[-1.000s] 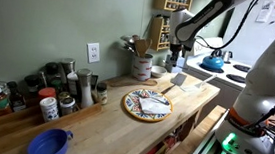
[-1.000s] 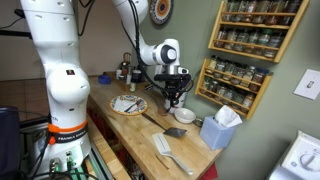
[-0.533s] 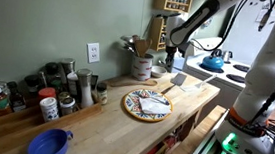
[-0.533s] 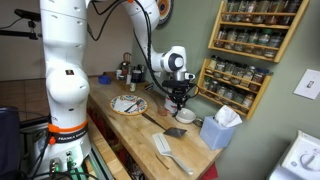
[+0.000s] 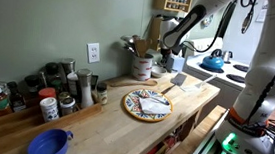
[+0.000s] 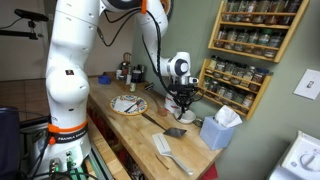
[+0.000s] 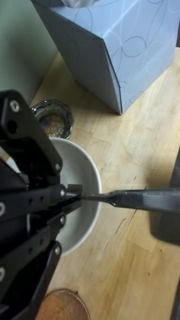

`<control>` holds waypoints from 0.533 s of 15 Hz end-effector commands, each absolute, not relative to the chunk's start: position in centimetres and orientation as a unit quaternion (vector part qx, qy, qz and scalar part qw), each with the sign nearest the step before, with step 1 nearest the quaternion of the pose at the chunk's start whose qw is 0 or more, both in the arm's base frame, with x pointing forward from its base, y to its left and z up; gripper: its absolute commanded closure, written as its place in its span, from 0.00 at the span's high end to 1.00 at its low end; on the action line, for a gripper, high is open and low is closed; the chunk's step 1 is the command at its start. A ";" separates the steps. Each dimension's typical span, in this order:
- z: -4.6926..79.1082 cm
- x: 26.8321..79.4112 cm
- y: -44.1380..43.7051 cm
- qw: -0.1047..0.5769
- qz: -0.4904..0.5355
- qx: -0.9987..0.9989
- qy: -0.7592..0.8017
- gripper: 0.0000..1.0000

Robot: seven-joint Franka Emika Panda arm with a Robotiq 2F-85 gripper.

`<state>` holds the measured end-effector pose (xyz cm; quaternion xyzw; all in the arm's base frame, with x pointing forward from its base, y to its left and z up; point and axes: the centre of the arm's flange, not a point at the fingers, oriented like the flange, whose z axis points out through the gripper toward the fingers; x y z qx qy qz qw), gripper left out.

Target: Move the dinner spoon from the paper towel to the white bowl

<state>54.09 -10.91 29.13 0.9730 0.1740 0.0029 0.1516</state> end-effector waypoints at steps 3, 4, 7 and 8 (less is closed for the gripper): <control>26.4 56.2 -11.3 0.144 -0.007 0.973 0.178 0.02; 26.2 56.3 -11.3 0.143 -0.009 0.973 0.178 0.02; 25.7 56.5 -11.3 0.144 -0.013 0.972 0.184 0.02; 25.6 56.6 -11.3 0.145 -0.014 0.972 0.185 0.02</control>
